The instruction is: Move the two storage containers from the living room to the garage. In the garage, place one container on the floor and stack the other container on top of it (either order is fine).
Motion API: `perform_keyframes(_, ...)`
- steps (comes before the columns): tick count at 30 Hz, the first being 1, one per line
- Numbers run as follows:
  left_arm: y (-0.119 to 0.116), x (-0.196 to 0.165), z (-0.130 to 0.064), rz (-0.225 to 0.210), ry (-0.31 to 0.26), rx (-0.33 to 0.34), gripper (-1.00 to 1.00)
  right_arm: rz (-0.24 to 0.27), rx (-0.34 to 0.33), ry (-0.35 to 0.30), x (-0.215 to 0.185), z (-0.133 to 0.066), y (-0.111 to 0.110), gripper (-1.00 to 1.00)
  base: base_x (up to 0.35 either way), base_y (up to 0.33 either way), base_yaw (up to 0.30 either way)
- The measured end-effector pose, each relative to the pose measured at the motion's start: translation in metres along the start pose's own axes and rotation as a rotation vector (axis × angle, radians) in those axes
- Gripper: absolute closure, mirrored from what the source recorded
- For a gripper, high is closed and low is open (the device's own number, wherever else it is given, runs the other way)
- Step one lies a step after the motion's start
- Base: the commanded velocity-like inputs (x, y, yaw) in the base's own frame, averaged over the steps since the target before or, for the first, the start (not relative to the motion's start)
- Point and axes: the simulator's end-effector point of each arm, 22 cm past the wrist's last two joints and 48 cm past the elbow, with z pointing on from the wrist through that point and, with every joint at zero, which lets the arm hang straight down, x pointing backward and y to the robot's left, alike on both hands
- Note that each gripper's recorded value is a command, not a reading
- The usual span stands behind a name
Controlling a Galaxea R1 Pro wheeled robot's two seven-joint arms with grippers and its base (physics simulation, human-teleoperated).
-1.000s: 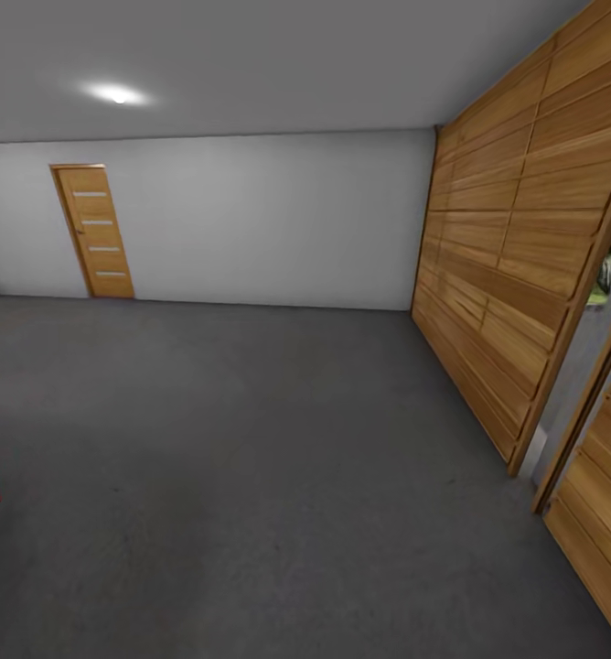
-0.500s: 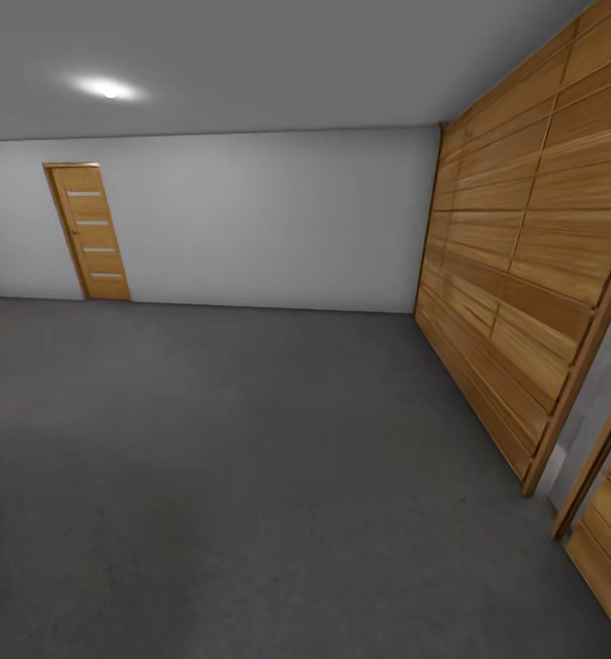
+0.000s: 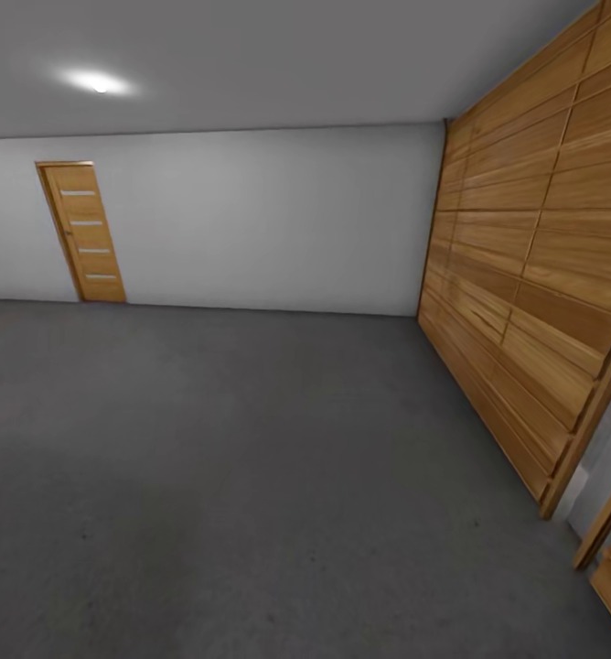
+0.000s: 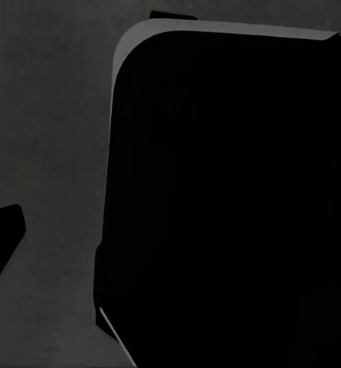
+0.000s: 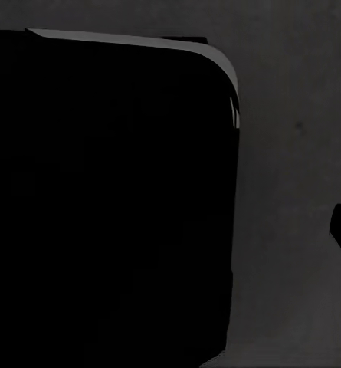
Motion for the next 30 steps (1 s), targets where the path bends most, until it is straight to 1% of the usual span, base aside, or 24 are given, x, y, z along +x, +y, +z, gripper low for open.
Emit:
perform_keyframes(9,0.0,-0.0003,0.0,0.001,-0.002,0.0,-1.0,0.001,-0.003,0.001,0.0002,0.0,0.0026,-1.0,0.326,0.0,0.009)
perform_keyframes(15,-0.0001,-0.0007,0.0,0.001,-0.003,0.0,-1.0,0.001,0.003,0.0,-0.0001,0.0,0.0001,-1.0,0.326,0.0,0.223)
perform_keyframes(30,0.0009,-0.0008,0.0,-0.001,-0.003,-0.001,-1.0,0.003,0.002,-0.006,-0.0014,0.0,0.0006,-1.0,0.326,0.0,0.271)
